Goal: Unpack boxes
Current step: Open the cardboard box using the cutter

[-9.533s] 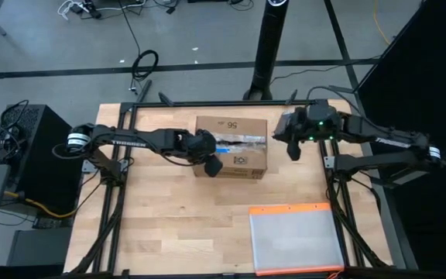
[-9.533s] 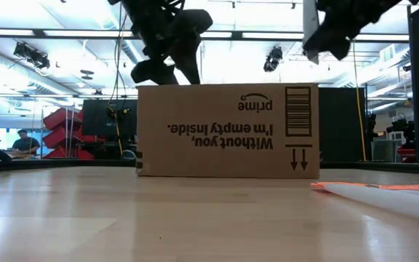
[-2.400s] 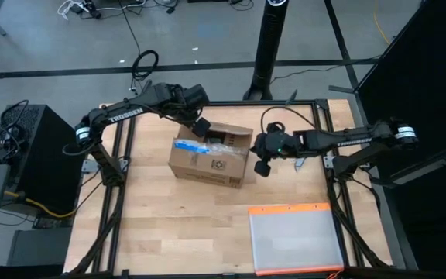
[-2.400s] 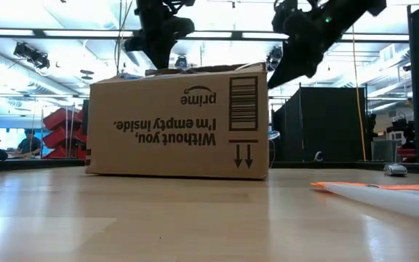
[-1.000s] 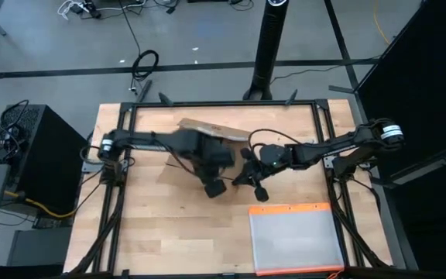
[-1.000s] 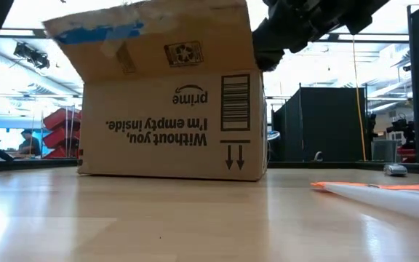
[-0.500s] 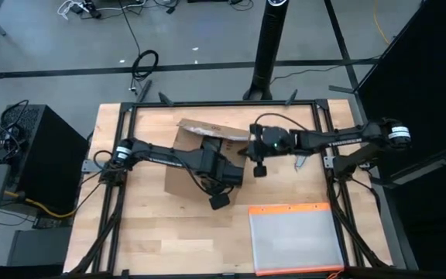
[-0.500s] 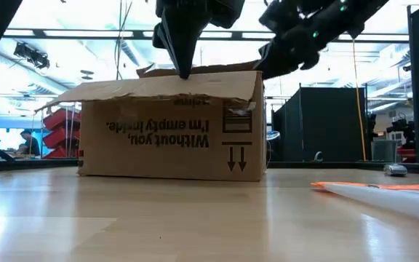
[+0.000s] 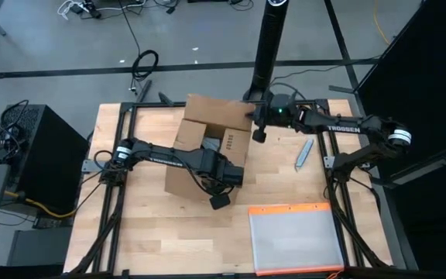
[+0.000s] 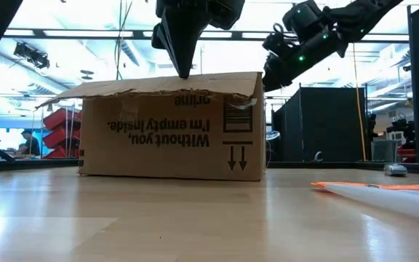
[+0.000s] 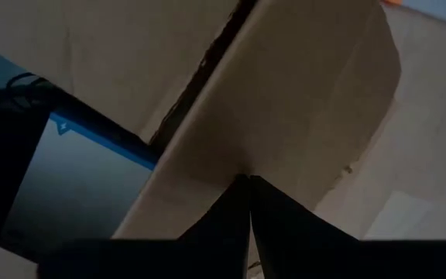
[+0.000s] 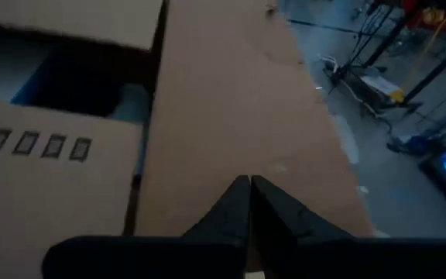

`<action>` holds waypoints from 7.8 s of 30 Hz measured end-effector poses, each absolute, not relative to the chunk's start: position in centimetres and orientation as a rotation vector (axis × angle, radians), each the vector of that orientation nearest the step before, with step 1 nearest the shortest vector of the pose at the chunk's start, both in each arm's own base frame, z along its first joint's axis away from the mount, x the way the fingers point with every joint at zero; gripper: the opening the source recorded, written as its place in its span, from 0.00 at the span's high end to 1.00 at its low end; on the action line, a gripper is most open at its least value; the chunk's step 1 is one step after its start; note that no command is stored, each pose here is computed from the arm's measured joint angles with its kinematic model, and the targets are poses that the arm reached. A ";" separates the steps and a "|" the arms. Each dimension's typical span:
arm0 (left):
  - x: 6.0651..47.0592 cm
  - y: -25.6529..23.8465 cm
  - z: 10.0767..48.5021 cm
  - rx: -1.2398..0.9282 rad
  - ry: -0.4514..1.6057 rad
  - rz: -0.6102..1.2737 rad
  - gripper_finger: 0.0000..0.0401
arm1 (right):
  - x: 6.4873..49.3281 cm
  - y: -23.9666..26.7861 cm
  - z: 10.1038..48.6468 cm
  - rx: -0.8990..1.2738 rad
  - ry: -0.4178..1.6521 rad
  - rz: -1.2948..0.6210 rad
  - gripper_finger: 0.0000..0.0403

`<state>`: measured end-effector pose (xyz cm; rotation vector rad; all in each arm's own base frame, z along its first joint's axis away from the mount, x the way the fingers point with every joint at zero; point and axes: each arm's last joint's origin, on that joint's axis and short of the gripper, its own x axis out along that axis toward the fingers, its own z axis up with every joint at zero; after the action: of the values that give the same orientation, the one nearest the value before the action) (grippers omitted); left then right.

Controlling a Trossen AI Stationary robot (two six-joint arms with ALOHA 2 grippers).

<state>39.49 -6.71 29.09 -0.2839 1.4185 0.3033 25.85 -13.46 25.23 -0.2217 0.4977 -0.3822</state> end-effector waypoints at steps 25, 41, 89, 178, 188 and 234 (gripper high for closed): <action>39.2 -5.2 32.2 -0.320 1.382 0.326 1.00 | 26.9 -11.4 25.9 -0.076 0.376 -0.281 1.00; 38.4 4.3 36.4 -0.321 1.288 0.336 0.99 | 27.4 -12.3 24.4 0.023 0.402 -0.218 1.00; 30.6 7.7 39.4 -0.292 1.246 0.520 1.00 | 35.4 -4.0 23.9 -0.025 0.432 -0.045 1.00; 25.8 -0.3 41.5 -0.244 0.782 0.203 0.99 | 40.5 -4.8 24.9 0.235 0.285 0.004 1.00; 24.8 -0.3 42.0 -0.325 0.836 0.306 1.00 | 46.3 -5.0 21.5 0.229 0.342 0.035 1.00; 26.7 -0.6 29.2 -0.358 0.672 0.350 1.00 | 21.5 -6.6 26.5 0.346 1.010 -0.289 1.00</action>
<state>26.69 -0.60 29.25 -0.3576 0.6723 0.3502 21.46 -6.61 26.51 0.3463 1.0096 -0.2886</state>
